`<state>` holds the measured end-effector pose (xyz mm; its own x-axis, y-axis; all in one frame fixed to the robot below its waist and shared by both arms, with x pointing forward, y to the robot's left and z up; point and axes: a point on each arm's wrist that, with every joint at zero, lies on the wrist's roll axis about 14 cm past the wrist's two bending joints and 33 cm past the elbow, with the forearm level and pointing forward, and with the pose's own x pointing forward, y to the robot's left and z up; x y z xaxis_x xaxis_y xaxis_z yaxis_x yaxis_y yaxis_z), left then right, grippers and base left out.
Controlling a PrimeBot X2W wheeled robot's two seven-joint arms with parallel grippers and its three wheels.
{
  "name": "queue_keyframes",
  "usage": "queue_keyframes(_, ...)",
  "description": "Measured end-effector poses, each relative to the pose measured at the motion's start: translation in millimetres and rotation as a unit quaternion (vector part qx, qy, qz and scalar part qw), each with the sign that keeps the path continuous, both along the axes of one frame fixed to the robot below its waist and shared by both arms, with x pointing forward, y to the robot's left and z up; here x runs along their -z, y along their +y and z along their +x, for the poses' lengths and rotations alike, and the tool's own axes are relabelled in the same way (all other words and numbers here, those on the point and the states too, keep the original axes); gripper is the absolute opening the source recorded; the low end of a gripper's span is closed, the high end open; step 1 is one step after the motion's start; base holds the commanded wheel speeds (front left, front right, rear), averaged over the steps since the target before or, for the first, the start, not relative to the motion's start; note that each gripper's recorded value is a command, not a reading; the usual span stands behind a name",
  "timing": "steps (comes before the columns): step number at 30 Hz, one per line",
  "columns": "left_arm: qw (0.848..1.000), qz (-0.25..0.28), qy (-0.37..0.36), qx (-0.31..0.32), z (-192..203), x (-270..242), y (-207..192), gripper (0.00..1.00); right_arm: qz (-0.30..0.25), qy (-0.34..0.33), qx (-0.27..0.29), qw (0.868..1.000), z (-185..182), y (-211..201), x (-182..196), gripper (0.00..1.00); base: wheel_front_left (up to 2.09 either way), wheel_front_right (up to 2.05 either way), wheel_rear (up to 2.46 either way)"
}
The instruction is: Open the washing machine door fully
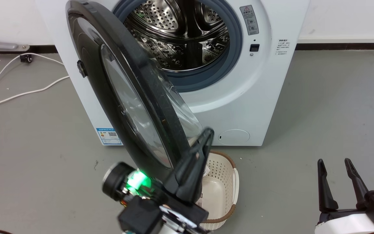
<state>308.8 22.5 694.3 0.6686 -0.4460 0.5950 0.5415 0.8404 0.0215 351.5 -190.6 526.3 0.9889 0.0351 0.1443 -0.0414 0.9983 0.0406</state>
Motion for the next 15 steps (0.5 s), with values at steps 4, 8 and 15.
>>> queue_keyframes(4,0.996,0.034,0.087,0.014,2.1,45.3,-11.3,0.00,0.002,0.000,-0.001,1.000,-0.4,0.6,-0.2,1.00,0.00,0.00,0.00)
queue_keyframes(8,0.984,0.057,0.170,0.013,2.0,89.7,-12.5,0.00,0.003,0.001,-0.004,1.000,-0.2,2.7,0.6,1.00,0.00,0.00,0.00)
queue_keyframes(15,0.970,0.074,0.232,-0.001,8.6,131.5,-9.1,0.00,0.005,0.008,-0.009,1.000,2.1,5.9,4.0,1.00,0.00,0.00,0.00)
